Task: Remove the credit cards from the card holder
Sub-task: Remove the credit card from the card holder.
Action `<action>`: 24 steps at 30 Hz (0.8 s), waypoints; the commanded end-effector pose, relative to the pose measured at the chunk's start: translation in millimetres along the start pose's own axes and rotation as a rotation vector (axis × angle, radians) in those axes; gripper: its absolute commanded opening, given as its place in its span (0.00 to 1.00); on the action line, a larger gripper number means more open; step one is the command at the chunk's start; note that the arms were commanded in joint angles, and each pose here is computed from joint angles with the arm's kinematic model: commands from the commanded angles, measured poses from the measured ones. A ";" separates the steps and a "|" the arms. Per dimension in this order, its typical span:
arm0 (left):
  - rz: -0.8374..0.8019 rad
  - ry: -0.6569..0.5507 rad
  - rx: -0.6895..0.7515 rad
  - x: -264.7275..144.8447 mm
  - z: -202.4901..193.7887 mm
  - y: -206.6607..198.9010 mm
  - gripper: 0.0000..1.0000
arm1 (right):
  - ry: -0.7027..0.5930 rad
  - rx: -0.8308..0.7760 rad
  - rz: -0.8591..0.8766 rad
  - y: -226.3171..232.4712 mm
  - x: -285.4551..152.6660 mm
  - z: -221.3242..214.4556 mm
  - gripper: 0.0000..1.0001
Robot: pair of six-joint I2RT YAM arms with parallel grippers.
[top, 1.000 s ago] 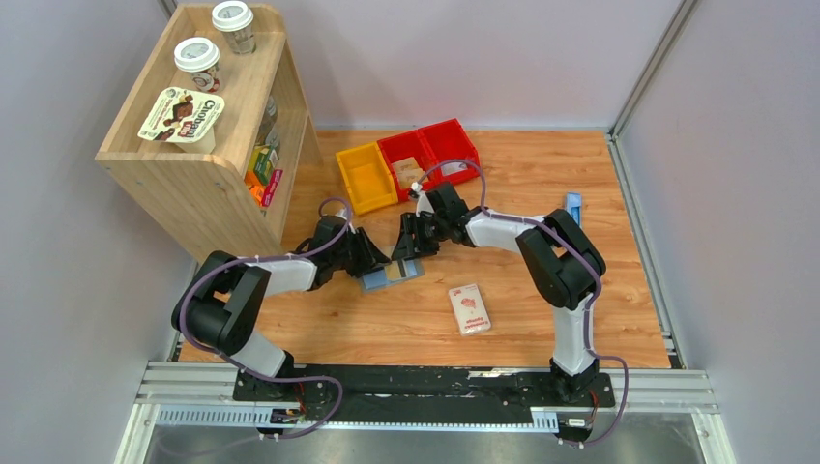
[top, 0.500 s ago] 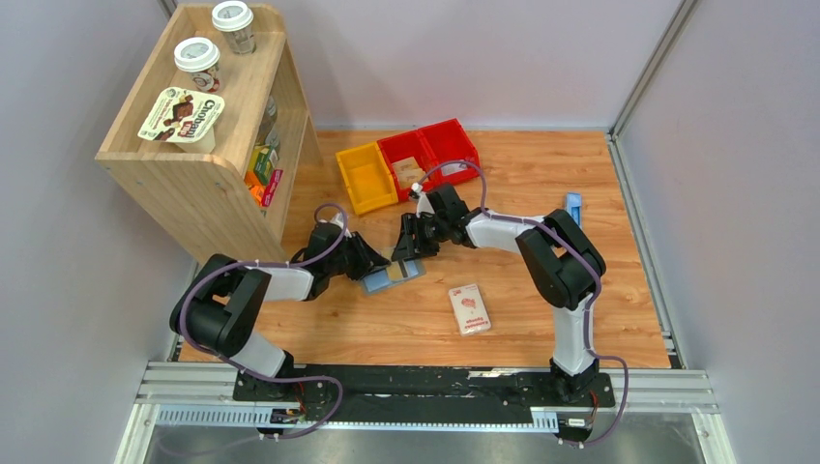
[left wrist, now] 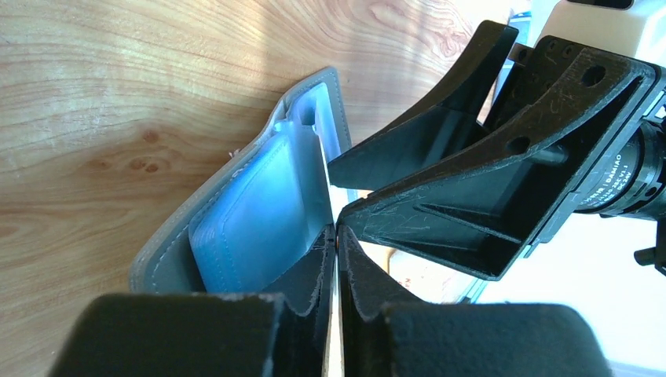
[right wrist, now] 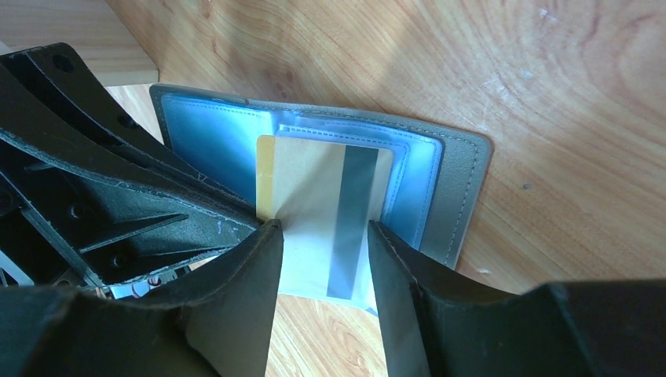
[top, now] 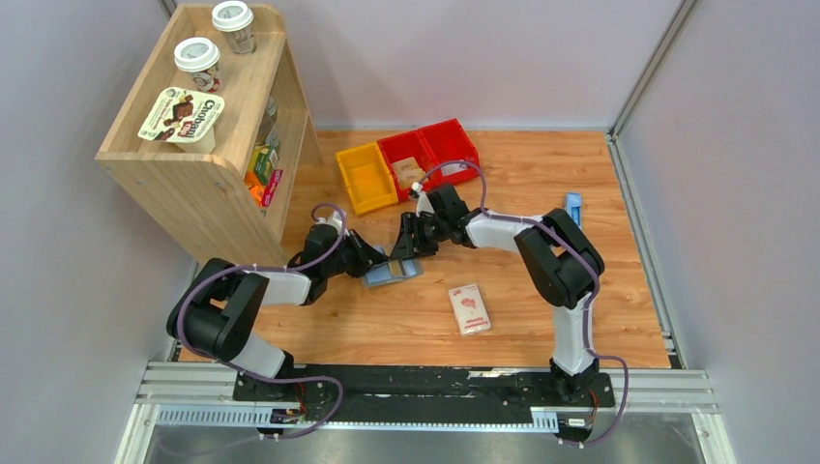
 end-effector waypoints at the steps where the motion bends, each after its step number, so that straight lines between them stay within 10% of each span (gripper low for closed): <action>1: -0.131 0.014 0.028 2.8 3.5 -20.7 0.12 | 0.039 0.022 -0.003 -6.5 10.1 -13.4 0.50; 24: -0.003 0.004 0.035 -14.7 -2.5 -1.7 0.00 | 0.088 0.062 -0.118 -24.4 16.4 -26.8 0.49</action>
Point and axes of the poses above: each gripper's point midway between its finger pads, its own x axis out along the fingers, its own y axis along the line the jaws close on, z = x × y, the point moved 9 cm from there along -x, back along the fingers, and after that the axes turned 11 degrees about -x, right-handed, at the moved point
